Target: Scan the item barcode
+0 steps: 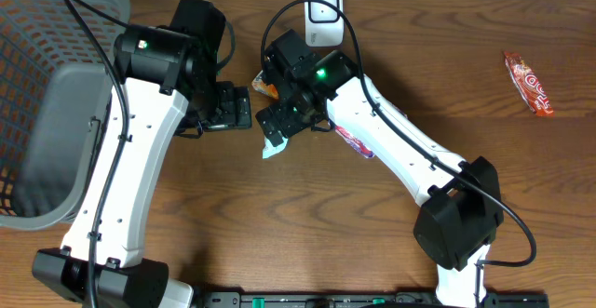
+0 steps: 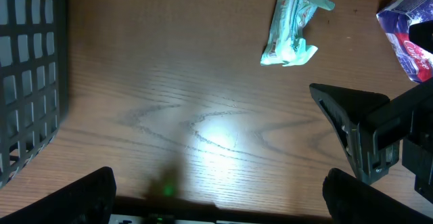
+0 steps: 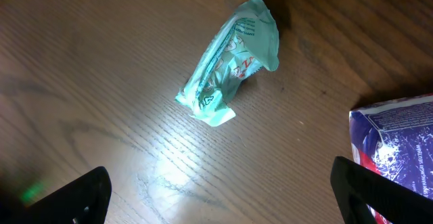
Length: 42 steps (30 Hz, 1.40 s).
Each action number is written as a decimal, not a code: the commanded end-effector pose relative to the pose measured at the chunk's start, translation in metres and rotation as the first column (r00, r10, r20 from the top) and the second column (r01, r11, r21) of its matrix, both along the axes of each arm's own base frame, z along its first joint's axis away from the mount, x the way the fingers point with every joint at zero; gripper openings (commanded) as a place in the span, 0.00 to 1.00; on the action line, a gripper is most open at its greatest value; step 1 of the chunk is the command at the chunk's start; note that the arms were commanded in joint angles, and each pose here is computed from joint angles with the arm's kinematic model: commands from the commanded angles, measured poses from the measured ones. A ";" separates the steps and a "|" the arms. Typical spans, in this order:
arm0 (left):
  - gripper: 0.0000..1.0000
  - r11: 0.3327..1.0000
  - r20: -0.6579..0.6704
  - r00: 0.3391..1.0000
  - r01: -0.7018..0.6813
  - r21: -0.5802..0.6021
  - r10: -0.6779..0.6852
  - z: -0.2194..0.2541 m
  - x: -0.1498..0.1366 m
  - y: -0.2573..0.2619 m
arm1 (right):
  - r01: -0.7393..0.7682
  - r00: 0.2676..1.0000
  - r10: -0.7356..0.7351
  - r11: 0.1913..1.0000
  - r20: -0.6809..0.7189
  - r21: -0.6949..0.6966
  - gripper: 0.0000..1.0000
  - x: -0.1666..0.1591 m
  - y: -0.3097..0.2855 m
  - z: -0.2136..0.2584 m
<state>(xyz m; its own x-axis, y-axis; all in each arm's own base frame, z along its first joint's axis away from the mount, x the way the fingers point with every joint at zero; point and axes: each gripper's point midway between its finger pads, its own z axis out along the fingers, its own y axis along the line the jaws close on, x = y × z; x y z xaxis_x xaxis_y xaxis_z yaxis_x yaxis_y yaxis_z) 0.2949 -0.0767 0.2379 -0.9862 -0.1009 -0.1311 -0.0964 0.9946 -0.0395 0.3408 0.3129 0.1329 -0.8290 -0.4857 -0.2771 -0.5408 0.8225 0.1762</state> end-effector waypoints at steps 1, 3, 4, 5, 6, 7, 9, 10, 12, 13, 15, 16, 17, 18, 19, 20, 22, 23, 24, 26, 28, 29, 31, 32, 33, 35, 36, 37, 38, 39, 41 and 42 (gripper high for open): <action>0.98 1.000 -0.001 1.000 -0.001 0.006 0.001 0.000 0.001 0.001 | 0.006 1.000 -0.007 1.000 0.015 0.007 0.99 -0.003 0.001 0.008; 0.98 1.000 -0.001 1.000 -0.001 0.006 0.001 0.000 0.001 0.001 | 0.006 1.000 -0.006 1.000 0.015 0.008 0.99 -0.003 0.001 0.008; 0.98 1.000 -0.001 1.000 -0.001 0.006 0.001 0.000 0.001 0.001 | 0.006 1.000 -0.006 1.000 0.015 0.008 0.99 -0.003 0.001 0.008; 0.98 1.000 -0.001 1.000 -0.001 0.006 0.001 0.000 0.001 0.001 | 0.006 1.000 -0.006 1.000 0.015 0.008 0.99 -0.003 0.001 0.008; 0.98 1.000 -0.001 1.000 -0.001 0.006 0.001 0.000 0.001 0.001 | 0.006 1.000 -0.006 1.000 0.015 0.008 0.99 -0.003 0.001 0.008; 0.98 1.000 -0.001 1.000 -0.001 0.006 0.001 0.000 0.001 0.001 | 0.006 1.000 -0.006 1.000 0.015 0.008 0.99 -0.003 0.001 0.008; 0.98 1.000 -0.001 1.000 -0.001 0.006 0.001 0.000 0.001 0.001 | 0.006 1.000 -0.006 1.000 0.015 0.008 0.99 -0.003 0.001 0.008; 0.98 1.000 -0.001 1.000 -0.001 0.006 0.001 0.000 0.001 0.001 | 0.006 1.000 -0.006 1.000 0.015 0.008 0.99 -0.003 0.001 0.008; 0.98 1.000 -0.001 1.000 -0.001 0.006 0.001 0.000 0.001 0.001 | 0.006 1.000 -0.006 1.000 0.015 0.008 0.99 -0.004 0.001 0.008; 0.98 1.000 -0.001 1.000 -0.001 0.006 0.001 0.000 0.001 0.001 | 0.006 1.000 -0.006 1.000 0.015 0.007 0.99 -0.004 0.001 0.008; 0.98 1.000 -0.001 1.000 -0.001 0.006 0.001 0.000 0.001 0.001 | 0.006 1.000 -0.006 1.000 0.015 0.008 0.99 -0.004 0.001 0.008; 0.98 1.000 -0.001 1.000 -0.001 0.006 0.001 0.000 0.001 0.001 | 0.006 1.000 -0.006 1.000 0.015 0.008 0.99 -0.004 0.001 0.008; 0.98 1.000 -0.001 1.000 -0.001 0.006 0.001 0.000 0.001 0.001 | 0.006 1.000 -0.006 1.000 0.015 0.008 0.99 -0.004 0.001 0.008; 0.98 1.000 -0.001 1.000 -0.001 0.006 0.001 0.000 0.001 0.001 | 0.006 1.000 -0.006 1.000 0.014 0.007 0.99 -0.004 0.001 0.008; 0.98 1.000 -0.001 1.000 -0.001 0.006 0.001 0.000 0.001 0.001 | 0.006 1.000 -0.006 1.000 0.015 0.008 0.99 -0.004 0.001 0.008; 0.98 1.000 -0.001 1.000 -0.001 0.006 0.001 0.000 0.001 0.001 | 0.006 1.000 -0.006 1.000 0.015 0.008 0.99 -0.004 0.001 0.008; 0.98 1.000 -0.001 1.000 -0.001 0.006 0.001 0.000 0.001 0.001 | 0.006 1.000 -0.006 1.000 0.015 0.008 0.99 -0.004 0.001 0.008; 0.98 1.000 -0.001 1.000 -0.001 0.006 0.001 0.000 0.001 0.001 | 0.006 1.000 -0.006 1.000 0.015 0.008 0.99 -0.004 0.001 0.008; 0.98 1.000 -0.001 1.000 -0.001 0.006 0.001 0.000 0.001 0.001 | 0.006 1.000 -0.006 1.000 0.015 0.007 0.99 -0.004 0.001 0.008; 0.98 1.000 -0.001 1.000 -0.001 0.006 0.001 0.000 0.001 0.001 | 0.006 1.000 -0.006 1.000 0.014 0.007 0.99 -0.004 0.001 0.008; 0.98 1.000 -0.001 1.000 -0.001 0.006 0.001 0.000 0.001 0.001 | 0.006 1.000 -0.006 1.000 0.015 0.008 0.99 -0.004 0.001 0.008; 0.98 1.000 -0.001 1.000 -0.001 0.006 0.001 0.000 0.001 0.001 | 0.006 1.000 -0.006 1.000 0.015 0.008 0.99 -0.004 0.001 0.008; 0.98 1.000 -0.001 1.000 -0.001 0.006 0.001 0.000 0.001 0.001 | 0.006 1.000 -0.006 1.000 0.018 0.011 0.99 -0.003 0.002 0.008; 0.98 1.000 -0.001 1.000 -0.001 0.006 0.001 0.000 0.001 0.001 | 0.005 1.000 -0.006 1.000 0.020 0.015 0.99 -0.002 0.003 0.009; 0.98 1.000 -0.001 1.000 -0.001 0.006 0.001 0.000 0.001 0.001 | 0.003 1.000 -0.003 1.000 0.018 0.025 0.99 -0.002 0.005 0.009; 0.98 1.000 -0.001 1.000 -0.001 0.006 0.001 0.000 0.001 0.001 | -0.006 1.000 0.005 0.999 0.009 0.046 0.99 -0.004 0.009 0.011; 0.98 1.000 -0.001 1.000 -0.001 0.006 0.001 0.000 0.001 0.001 | -0.020 1.000 0.020 0.996 -0.004 0.082 0.99 -0.007 0.016 0.013; 0.98 1.000 -0.001 1.000 -0.001 0.006 0.001 0.000 0.001 0.001 | -0.027 1.000 0.028 0.994 -0.008 0.102 0.99 -0.008 0.020 0.014; 0.98 1.000 -0.001 1.000 -0.001 0.006 0.001 0.000 0.001 0.001 | -0.035 0.999 0.036 0.992 -0.009 0.118 0.99 -0.009 0.024 0.016; 0.98 1.000 -0.001 1.000 -0.001 0.006 0.001 0.000 0.001 0.001 | -0.040 0.999 0.041 0.991 -0.010 0.128 0.99 -0.010 0.026 0.016; 0.98 1.000 -0.001 1.000 -0.001 0.006 0.001 0.000 0.001 0.001 | -0.044 0.999 0.045 0.991 -0.008 0.130 0.99 -0.011 0.028 0.017; 0.98 1.000 -0.001 1.000 -0.001 0.006 0.001 0.000 0.001 0.001 | -0.044 0.999 0.045 0.991 -0.008 0.130 0.99 -0.011 0.028 0.017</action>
